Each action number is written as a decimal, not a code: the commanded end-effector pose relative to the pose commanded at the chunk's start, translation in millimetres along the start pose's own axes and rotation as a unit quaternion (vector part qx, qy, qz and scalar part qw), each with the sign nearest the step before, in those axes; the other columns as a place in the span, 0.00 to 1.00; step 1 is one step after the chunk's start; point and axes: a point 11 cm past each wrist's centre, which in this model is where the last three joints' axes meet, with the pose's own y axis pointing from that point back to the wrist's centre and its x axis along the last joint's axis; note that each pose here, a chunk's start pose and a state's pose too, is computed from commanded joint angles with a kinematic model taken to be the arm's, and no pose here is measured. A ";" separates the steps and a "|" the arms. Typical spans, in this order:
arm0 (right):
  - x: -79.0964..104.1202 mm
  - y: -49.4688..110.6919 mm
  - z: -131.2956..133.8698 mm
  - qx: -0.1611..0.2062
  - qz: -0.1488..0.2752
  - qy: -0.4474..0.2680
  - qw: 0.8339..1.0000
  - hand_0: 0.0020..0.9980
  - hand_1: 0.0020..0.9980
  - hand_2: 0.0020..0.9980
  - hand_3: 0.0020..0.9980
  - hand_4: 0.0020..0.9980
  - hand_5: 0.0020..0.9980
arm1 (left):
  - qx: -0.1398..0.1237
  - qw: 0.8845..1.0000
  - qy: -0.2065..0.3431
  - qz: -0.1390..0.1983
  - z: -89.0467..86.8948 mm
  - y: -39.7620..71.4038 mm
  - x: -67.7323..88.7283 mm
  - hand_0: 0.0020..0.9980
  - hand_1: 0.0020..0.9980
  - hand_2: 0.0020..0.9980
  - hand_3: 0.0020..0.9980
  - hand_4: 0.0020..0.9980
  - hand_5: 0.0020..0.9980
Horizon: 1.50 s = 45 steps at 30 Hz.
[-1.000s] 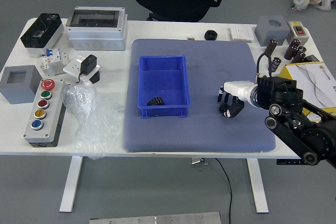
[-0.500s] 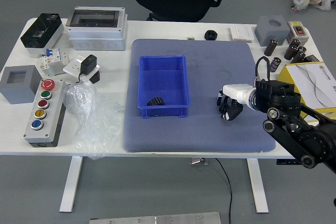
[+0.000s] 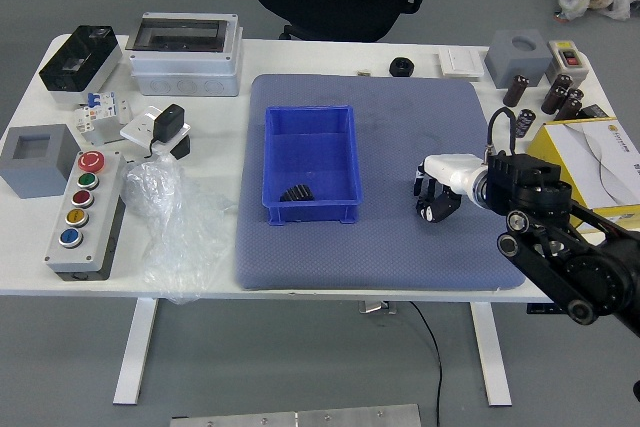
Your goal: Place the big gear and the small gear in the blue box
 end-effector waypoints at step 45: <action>112.4 37.4 -68.3 0.069 0.111 0.095 0.987 0.43 0.34 0.43 0.59 0.49 0.11 | 0.003 1.000 0.009 0.014 -5.3 6.2 19.6 0.86 0.83 0.82 0.77 0.59 0.37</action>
